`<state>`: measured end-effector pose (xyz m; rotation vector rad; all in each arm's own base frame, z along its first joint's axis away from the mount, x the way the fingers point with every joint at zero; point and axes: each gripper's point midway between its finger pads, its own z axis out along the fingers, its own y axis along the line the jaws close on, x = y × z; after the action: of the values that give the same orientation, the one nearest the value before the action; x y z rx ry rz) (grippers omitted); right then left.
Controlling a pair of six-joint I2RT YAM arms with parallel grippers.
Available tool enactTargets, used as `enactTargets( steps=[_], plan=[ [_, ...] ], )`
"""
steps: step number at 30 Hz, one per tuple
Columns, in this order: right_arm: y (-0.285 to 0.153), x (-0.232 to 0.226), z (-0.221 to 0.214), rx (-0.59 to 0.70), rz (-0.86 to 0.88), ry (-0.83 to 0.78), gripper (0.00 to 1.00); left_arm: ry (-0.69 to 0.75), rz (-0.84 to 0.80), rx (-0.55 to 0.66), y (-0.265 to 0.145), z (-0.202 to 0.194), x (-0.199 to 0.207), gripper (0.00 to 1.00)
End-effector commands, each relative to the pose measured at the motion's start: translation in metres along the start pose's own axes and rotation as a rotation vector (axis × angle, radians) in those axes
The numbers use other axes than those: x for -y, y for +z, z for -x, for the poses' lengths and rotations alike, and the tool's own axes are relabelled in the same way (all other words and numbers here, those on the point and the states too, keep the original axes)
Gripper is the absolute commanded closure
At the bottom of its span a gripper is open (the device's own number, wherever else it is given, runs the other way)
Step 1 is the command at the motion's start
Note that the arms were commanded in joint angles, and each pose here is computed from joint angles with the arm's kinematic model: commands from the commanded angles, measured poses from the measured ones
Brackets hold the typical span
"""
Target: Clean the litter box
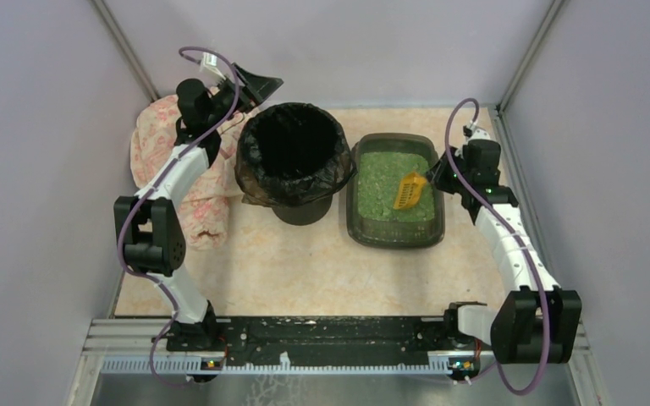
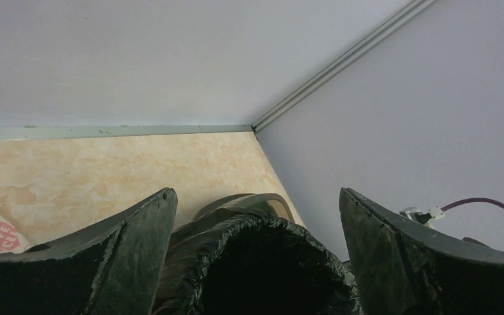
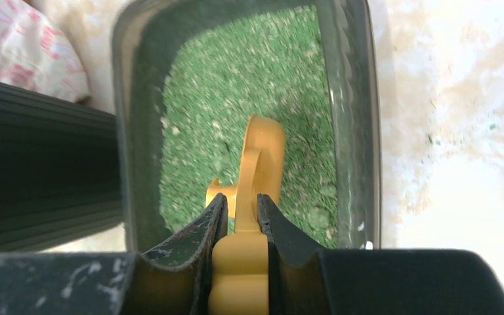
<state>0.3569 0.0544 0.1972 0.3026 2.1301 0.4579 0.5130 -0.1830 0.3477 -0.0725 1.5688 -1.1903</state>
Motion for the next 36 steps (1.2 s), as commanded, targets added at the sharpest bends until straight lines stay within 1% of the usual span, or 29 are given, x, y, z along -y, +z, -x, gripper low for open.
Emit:
enactTargets(
  steps=[1,4,15,23,31,36],
  plan=[
    [0.006,0.013,-0.01,-0.005,-0.032,-0.049,1.0,-0.007,-0.041,0.006,0.0,-0.001,0.006,0.01],
    [0.014,0.015,-0.019,-0.027,-0.018,-0.048,1.0,-0.02,-0.049,0.01,0.0,-0.001,0.008,0.01],
    [0.045,0.008,-0.06,-0.128,0.106,0.044,1.0,-0.033,-0.072,0.016,0.002,0.002,0.011,0.01],
    [0.069,0.003,-0.09,-0.226,0.176,0.074,1.0,-0.047,-0.089,0.019,0.006,0.002,0.011,0.01],
    [0.086,-0.017,-0.104,-0.285,0.331,0.158,1.0,-0.032,-0.081,0.02,0.005,0.003,0.01,0.01],
    [0.083,-0.024,-0.09,-0.248,0.384,0.198,1.0,-0.028,-0.077,0.019,0.006,0.004,0.009,0.01]
  ],
)
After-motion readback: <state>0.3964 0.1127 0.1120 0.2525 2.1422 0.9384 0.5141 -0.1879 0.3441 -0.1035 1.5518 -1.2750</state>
